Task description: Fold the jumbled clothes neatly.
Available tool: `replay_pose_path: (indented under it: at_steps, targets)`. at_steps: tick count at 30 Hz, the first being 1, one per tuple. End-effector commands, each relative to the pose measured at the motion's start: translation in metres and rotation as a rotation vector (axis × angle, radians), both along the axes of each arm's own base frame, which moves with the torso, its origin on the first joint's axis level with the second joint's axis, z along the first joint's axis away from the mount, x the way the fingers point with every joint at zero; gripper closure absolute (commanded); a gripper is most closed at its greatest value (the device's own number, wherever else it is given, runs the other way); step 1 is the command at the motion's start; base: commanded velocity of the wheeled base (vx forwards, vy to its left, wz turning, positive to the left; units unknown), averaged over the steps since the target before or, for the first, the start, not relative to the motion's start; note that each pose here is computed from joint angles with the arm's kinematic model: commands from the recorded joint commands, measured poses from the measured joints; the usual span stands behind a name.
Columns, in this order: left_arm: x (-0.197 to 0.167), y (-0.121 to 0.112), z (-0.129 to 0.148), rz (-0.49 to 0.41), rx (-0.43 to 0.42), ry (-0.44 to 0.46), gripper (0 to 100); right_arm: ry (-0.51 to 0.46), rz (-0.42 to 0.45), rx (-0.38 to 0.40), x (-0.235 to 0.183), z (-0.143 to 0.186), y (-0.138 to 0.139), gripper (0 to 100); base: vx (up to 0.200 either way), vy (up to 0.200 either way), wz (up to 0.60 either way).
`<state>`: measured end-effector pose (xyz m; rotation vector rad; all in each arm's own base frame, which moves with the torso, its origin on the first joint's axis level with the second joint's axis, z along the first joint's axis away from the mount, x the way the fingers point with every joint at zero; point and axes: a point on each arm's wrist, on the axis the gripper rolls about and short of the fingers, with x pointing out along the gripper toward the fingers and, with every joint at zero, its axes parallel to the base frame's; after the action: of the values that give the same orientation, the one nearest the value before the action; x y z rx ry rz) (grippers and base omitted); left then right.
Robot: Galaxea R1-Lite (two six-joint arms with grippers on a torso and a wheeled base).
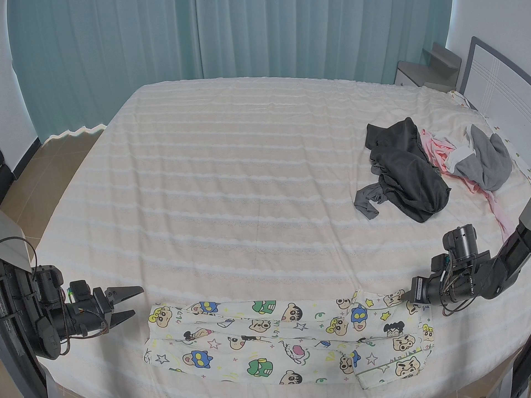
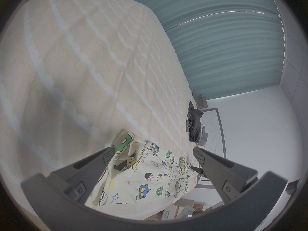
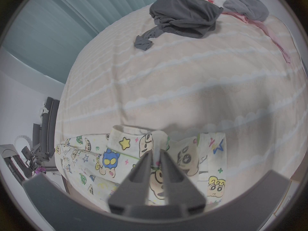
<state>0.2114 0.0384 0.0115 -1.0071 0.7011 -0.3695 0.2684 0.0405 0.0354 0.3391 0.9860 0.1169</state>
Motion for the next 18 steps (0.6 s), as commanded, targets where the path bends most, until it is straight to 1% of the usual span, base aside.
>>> replay_pose_path:
  at_steps: [1,2,4,5,7,8,9,10,12,15,17,18]
  targets:
    - [-0.003,-0.001,0.002,-0.003,0.018,-0.013,0,0.040,-0.017,-0.002,-0.002,-0.013,-0.005,0,0.000,0.000,0.00]
    - [-0.003,-0.001,0.002,-0.003,0.018,-0.013,0,0.040,-0.017,-0.002,-0.002,-0.013,-0.005,0,0.000,0.000,0.00]
    - [-0.002,-0.003,0.004,-0.013,0.066,-0.045,0,-0.005,-0.033,0.016,-0.011,-0.001,-0.008,0,0.000,0.000,0.00]
    - [-0.002,-0.004,0.004,-0.015,0.075,-0.049,0,-0.012,-0.036,0.021,-0.012,0.000,-0.009,0,0.000,0.000,0.00]
    - [0.001,-0.016,0.003,-0.003,0.144,-0.051,0,-0.043,-0.053,0.051,-0.024,0.011,-0.013,0,0.000,0.000,0.00]
    - [0.002,-0.019,0.003,-0.001,0.159,-0.047,0,-0.052,-0.059,0.063,-0.027,0.014,-0.014,0,0.000,0.000,0.00]
    - [0.004,-0.033,0.002,-0.004,0.211,-0.047,0,-0.072,-0.081,0.101,-0.035,0.022,-0.016,0,0.000,0.000,0.00]
    - [0.005,-0.039,0.002,-0.008,0.231,-0.046,0,-0.076,-0.089,0.117,-0.038,0.024,-0.017,0,0.000,0.000,0.00]
    - [0.007,-0.064,0.000,-0.054,0.284,-0.057,0,-0.108,-0.115,0.178,-0.051,0.036,-0.018,0,0.000,0.000,0.00]
    - [0.009,-0.081,0.000,-0.116,0.304,-0.081,0,-0.131,-0.128,0.223,-0.064,0.042,-0.017,0,0.000,0.000,0.00]
    - [0.012,-0.085,0.000,-0.129,0.308,-0.086,0,-0.144,-0.113,0.235,-0.070,0.043,-0.016,0,0.000,0.000,0.00]
    - [0.014,-0.087,-0.002,-0.140,0.311,-0.071,0,-0.151,-0.106,0.240,-0.073,0.042,-0.016,0,0.000,0.000,0.00]
